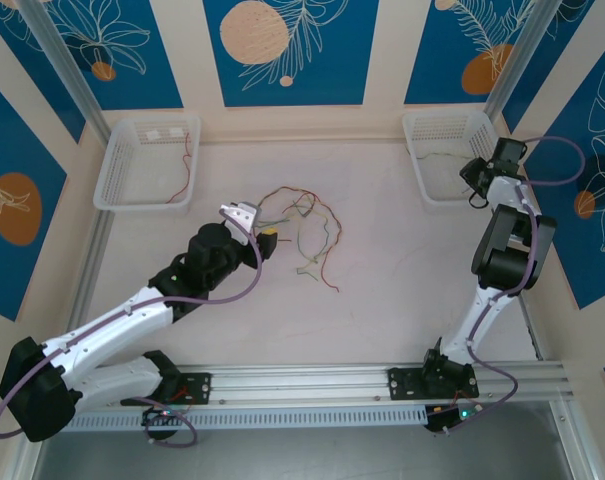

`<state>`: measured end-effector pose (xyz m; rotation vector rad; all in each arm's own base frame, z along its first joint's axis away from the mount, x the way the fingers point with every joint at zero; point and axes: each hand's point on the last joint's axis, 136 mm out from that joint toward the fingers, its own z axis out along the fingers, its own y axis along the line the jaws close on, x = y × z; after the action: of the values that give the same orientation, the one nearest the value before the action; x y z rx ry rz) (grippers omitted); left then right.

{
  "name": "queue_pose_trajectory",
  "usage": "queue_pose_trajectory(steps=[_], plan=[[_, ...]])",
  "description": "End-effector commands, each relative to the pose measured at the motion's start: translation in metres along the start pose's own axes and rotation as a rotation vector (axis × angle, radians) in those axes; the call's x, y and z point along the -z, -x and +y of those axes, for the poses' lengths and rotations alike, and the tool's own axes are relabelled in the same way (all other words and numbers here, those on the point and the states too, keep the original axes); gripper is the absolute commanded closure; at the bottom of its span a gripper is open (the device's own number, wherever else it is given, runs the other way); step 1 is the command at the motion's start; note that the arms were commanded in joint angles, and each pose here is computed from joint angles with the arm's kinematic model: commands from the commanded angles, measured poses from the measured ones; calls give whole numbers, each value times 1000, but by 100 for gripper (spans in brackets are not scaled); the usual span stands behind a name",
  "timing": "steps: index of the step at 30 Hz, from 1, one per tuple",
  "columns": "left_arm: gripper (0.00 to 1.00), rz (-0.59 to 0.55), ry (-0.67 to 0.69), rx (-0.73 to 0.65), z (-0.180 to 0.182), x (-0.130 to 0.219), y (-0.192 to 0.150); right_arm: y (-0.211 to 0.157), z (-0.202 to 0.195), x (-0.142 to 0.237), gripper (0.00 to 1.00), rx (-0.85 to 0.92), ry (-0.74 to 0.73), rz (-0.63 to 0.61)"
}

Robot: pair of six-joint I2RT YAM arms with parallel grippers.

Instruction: Untangle the cables

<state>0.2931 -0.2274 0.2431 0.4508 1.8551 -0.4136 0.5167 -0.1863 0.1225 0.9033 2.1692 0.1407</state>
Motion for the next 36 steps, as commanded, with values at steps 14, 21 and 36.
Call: queue_pose_trajectory(steps=[14,21,36], plan=[[37,7,98,6,14,-6,-1,41,62,157,10,215,61,-218],[27,99,152,144,35,-26,-20,-46,151,231,14,372,388,-193],[30,331,-11,198,9,-100,-50,-272,210,215,33,515,731,273]])
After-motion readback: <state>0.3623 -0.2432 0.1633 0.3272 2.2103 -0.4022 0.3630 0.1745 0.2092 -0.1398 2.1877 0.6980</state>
